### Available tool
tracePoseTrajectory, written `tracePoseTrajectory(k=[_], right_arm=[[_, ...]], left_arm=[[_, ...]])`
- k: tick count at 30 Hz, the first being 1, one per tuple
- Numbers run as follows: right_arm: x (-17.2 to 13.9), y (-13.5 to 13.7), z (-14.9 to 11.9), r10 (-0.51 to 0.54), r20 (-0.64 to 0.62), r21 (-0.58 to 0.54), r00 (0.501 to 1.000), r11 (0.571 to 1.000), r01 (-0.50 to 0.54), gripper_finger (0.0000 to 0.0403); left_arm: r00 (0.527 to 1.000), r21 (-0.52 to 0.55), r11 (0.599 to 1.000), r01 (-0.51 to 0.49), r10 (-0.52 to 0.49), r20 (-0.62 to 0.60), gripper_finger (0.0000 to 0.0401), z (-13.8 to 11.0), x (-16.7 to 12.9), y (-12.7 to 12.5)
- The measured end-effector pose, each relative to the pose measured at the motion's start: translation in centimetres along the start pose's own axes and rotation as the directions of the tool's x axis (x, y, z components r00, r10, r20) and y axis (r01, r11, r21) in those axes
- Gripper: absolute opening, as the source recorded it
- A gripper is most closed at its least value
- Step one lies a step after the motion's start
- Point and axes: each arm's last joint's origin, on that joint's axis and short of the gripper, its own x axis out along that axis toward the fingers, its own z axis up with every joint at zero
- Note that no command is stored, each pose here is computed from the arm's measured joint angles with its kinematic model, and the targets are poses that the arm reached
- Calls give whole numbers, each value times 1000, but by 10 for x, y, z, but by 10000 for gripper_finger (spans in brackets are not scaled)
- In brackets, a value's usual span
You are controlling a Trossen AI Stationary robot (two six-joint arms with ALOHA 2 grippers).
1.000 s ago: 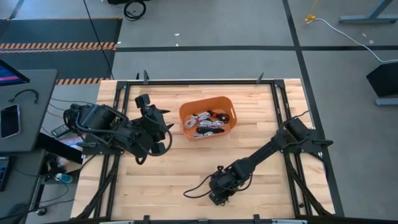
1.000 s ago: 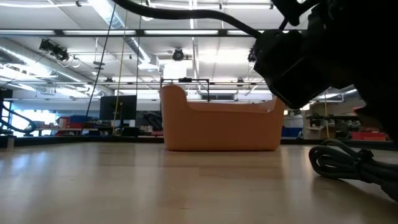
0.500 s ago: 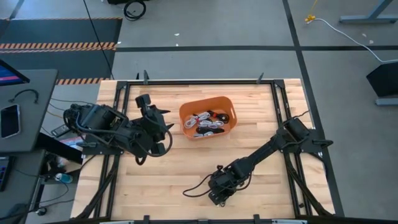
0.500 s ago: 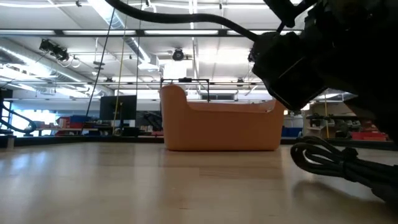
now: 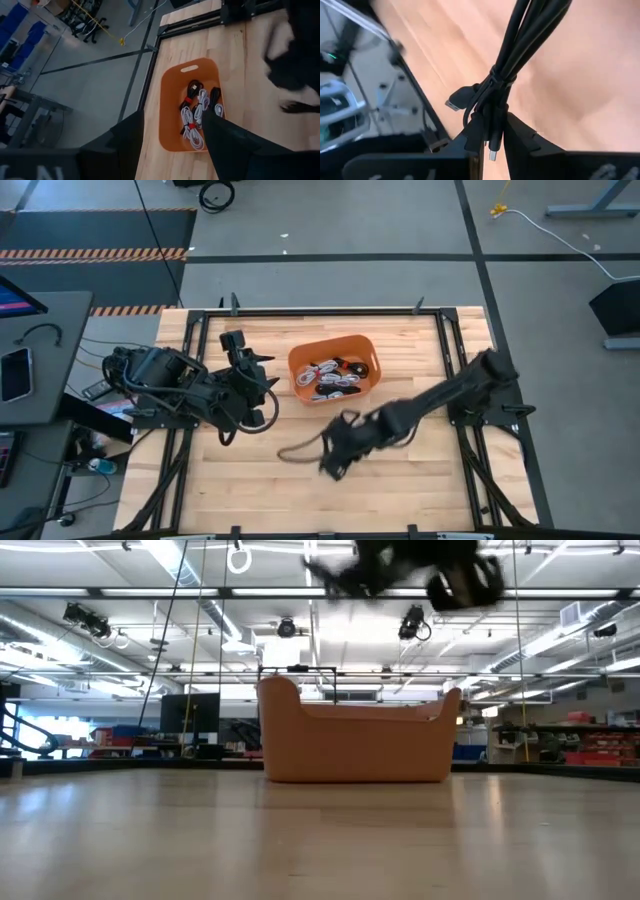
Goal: Pick and place USB-C Cables
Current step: Put the black USB cable into the orange bin
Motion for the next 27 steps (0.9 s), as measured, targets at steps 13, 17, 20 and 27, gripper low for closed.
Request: tracePoseTrajectory(k=[13, 17, 20, 27], right_arm=[[-171, -59, 111, -95, 288, -346, 953, 918, 196, 51], [-184, -93, 146, -76, 262, -454, 962, 870, 193, 51], [-182, -121, 169, -64, 191, -539, 980, 827, 159, 51], [-153, -182, 197, -156, -70, -662, 985, 746, 71, 51]], left_arm=[[995, -49, 995, -87, 84, -61, 205, 1, 23, 23], [985, -136, 979, -152, 139, -102, 205, 0, 37, 40], [973, -214, 953, -213, 186, -140, 205, -1, 49, 55], [935, -354, 870, -344, 282, -215, 205, -7, 74, 91]])
